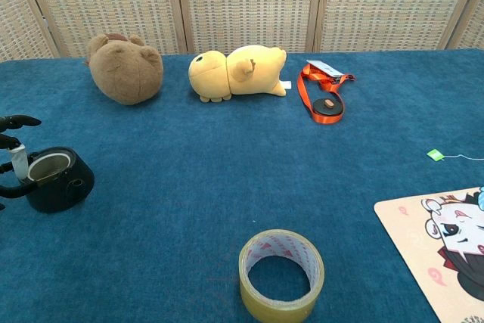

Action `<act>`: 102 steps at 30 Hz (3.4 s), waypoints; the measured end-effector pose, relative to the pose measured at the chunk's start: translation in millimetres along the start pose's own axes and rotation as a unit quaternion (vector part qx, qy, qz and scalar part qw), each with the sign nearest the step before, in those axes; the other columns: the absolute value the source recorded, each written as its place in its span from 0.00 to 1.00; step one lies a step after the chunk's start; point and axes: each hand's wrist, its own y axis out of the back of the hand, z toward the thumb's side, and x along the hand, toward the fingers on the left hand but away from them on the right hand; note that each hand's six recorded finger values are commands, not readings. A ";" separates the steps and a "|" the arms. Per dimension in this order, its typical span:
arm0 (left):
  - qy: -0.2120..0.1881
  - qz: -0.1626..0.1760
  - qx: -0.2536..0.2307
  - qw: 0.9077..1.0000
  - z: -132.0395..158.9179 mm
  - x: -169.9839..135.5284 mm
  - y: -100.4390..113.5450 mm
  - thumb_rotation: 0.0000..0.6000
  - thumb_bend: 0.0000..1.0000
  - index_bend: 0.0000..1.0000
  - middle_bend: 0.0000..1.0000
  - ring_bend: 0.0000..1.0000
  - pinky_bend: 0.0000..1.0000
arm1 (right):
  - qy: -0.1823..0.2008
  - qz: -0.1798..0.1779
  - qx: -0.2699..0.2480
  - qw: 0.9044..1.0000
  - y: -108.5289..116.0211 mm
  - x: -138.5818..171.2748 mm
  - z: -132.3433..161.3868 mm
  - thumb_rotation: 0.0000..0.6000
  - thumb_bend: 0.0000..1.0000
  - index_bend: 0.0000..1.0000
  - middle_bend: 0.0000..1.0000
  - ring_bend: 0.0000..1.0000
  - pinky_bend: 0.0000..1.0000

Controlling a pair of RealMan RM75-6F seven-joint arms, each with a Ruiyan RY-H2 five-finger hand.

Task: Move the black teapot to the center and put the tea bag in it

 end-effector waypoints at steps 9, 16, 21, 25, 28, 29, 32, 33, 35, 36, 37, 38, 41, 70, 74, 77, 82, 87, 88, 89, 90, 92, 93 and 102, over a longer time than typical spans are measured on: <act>-0.005 -0.008 -0.007 1.000 3.4 8.4 -5.1 1.00 0.48 0.46 0.00 0.00 0.00 | -0.008 -0.001 -0.001 1.000 0.5 0.6 -3.5 1.00 0.14 0.02 0.02 0.00 0.00; -0.012 -0.016 -0.034 0.999 6.9 10.5 -6.9 1.00 0.52 0.52 0.00 0.00 0.00 | -0.009 -0.002 0.000 1.000 1.8 1.1 -4.4 1.00 0.14 0.02 0.02 0.00 0.00; -0.019 -0.009 -0.048 0.999 10.0 11.3 -5.0 1.00 0.52 0.57 0.02 0.00 0.00 | -0.011 -0.002 -0.001 1.000 2.1 1.7 -5.2 1.00 0.14 0.02 0.02 0.00 0.00; -0.025 0.002 -0.064 0.998 11.6 12.1 -1.5 1.00 0.53 0.59 0.04 0.00 0.00 | -0.012 -0.003 -0.001 1.000 2.4 1.3 -5.1 1.00 0.14 0.02 0.02 0.00 0.00; -0.029 0.011 -0.073 0.997 12.2 12.9 0.9 1.00 0.52 0.59 0.04 0.00 0.00 | -0.012 -0.003 -0.001 1.000 1.9 1.8 -5.1 1.00 0.14 0.02 0.02 0.00 0.00; -0.031 0.013 -0.074 0.997 12.0 13.2 1.6 1.00 0.52 0.60 0.04 0.00 0.00 | -0.012 -0.003 -0.001 1.000 2.0 1.8 -5.2 1.00 0.14 0.02 0.02 0.00 0.00; -0.031 0.016 -0.075 0.997 11.9 13.4 3.0 1.00 0.53 0.60 0.04 0.00 0.00 | -0.013 -0.003 -0.001 1.000 2.1 1.7 -5.3 1.00 0.14 0.02 0.02 0.00 0.00; -0.031 0.018 -0.077 0.996 11.7 13.4 3.8 1.00 0.53 0.60 0.04 0.00 0.00 | -0.012 -0.003 -0.001 1.000 2.1 1.7 -5.3 1.00 0.14 0.02 0.02 0.00 0.00; -0.031 0.023 -0.085 0.996 11.4 12.9 6.7 1.00 0.53 0.60 0.04 0.00 0.00 | -0.012 -0.003 -0.001 1.000 2.4 1.5 -5.2 1.00 0.14 0.02 0.02 0.00 0.00; -0.031 0.024 -0.088 0.995 11.3 12.5 8.2 1.00 0.53 0.60 0.04 0.00 0.00 | -0.012 -0.004 -0.001 1.000 2.8 1.4 -5.2 1.00 0.14 0.02 0.02 0.00 0.00; -0.031 0.025 -0.091 0.995 11.0 12.0 10.2 1.00 0.53 0.60 0.04 0.00 0.00 | -0.011 -0.004 -0.001 1.000 3.0 1.4 -5.2 1.00 0.14 0.02 0.02 0.00 0.00; -0.032 0.029 -0.096 0.994 10.5 11.3 14.2 1.00 0.53 0.59 0.04 0.00 0.00 | -0.011 -0.004 -0.001 1.000 3.0 1.3 -5.2 1.00 0.14 0.02 0.02 0.00 0.00; -0.035 0.038 -0.098 0.994 10.1 11.3 22.8 1.00 0.52 0.60 0.04 0.00 0.00 | -0.011 -0.003 -0.001 1.000 2.7 1.0 -4.9 1.00 0.14 0.02 0.02 0.00 0.00; -0.137 0.085 -0.045 0.986 71.1 51.1 116.3 1.00 0.53 0.60 0.04 0.00 0.00 | 0.013 0.005 0.006 1.000 2.6 -2.0 6.3 1.00 0.14 0.02 0.02 0.00 0.00; -0.154 0.080 -0.037 0.984 87.0 65.6 124.8 1.00 0.53 0.60 0.04 0.00 0.00 | 0.015 0.009 0.008 1.000 1.8 -2.2 7.7 1.00 0.14 0.02 0.02 0.00 0.00; -0.167 0.079 -0.026 0.982 100.8 78.7 130.4 1.00 0.53 0.60 0.04 0.00 0.00 | 0.022 0.009 0.012 1.000 2.9 -3.8 10.8 1.00 0.14 0.02 0.02 0.00 0.00; -0.187 0.074 -0.016 0.979 126.2 101.0 136.9 1.00 0.53 0.60 0.04 0.00 0.00 | 0.027 0.012 0.015 0.999 3.8 -6.7 13.3 1.00 0.14 0.02 0.02 0.00 0.00; -0.204 0.073 -0.009 0.976 150.5 120.0 142.0 1.00 0.53 0.60 0.04 0.00 0.00 | 0.030 0.014 0.022 0.999 5.5 -9.6 14.9 1.00 0.14 0.02 0.02 0.00 0.00; -0.207 0.073 -0.008 0.976 155.3 123.1 142.6 1.00 0.53 0.60 0.04 0.00 0.00 | 0.030 0.014 0.023 0.999 5.9 -10.0 15.0 1.00 0.14 0.02 0.02 0.00 0.00; -0.210 0.072 -0.006 0.975 161.4 126.9 143.4 1.00 0.53 0.60 0.04 0.00 0.00 | 0.030 0.014 0.023 0.999 6.0 -10.2 15.0 1.00 0.14 0.02 0.02 0.00 0.00; -0.214 0.071 -0.004 0.974 166.8 129.3 143.8 1.00 0.53 0.60 0.04 0.00 0.00 | 0.030 0.015 0.024 0.999 6.2 -10.5 15.1 1.00 0.14 0.02 0.02 0.00 0.00; -0.221 0.070 0.001 0.973 178.8 135.1 145.0 1.00 0.52 0.60 0.04 0.00 0.00 | 0.031 0.016 0.025 0.999 6.8 -10.9 15.4 1.00 0.14 0.02 0.02 0.00 0.00; -0.223 0.069 0.002 0.972 183.6 137.4 145.6 1.00 0.53 0.60 0.04 0.00 0.00 | 0.032 0.016 0.026 0.999 7.4 -11.2 15.5 1.00 0.14 0.02 0.02 0.00 0.00; -0.244 0.073 0.011 0.967 235.3 155.5 153.1 1.00 0.53 0.60 0.04 0.00 0.00 | 0.041 0.014 0.034 0.998 12.2 -14.0 18.1 1.00 0.14 0.02 0.02 0.00 0.00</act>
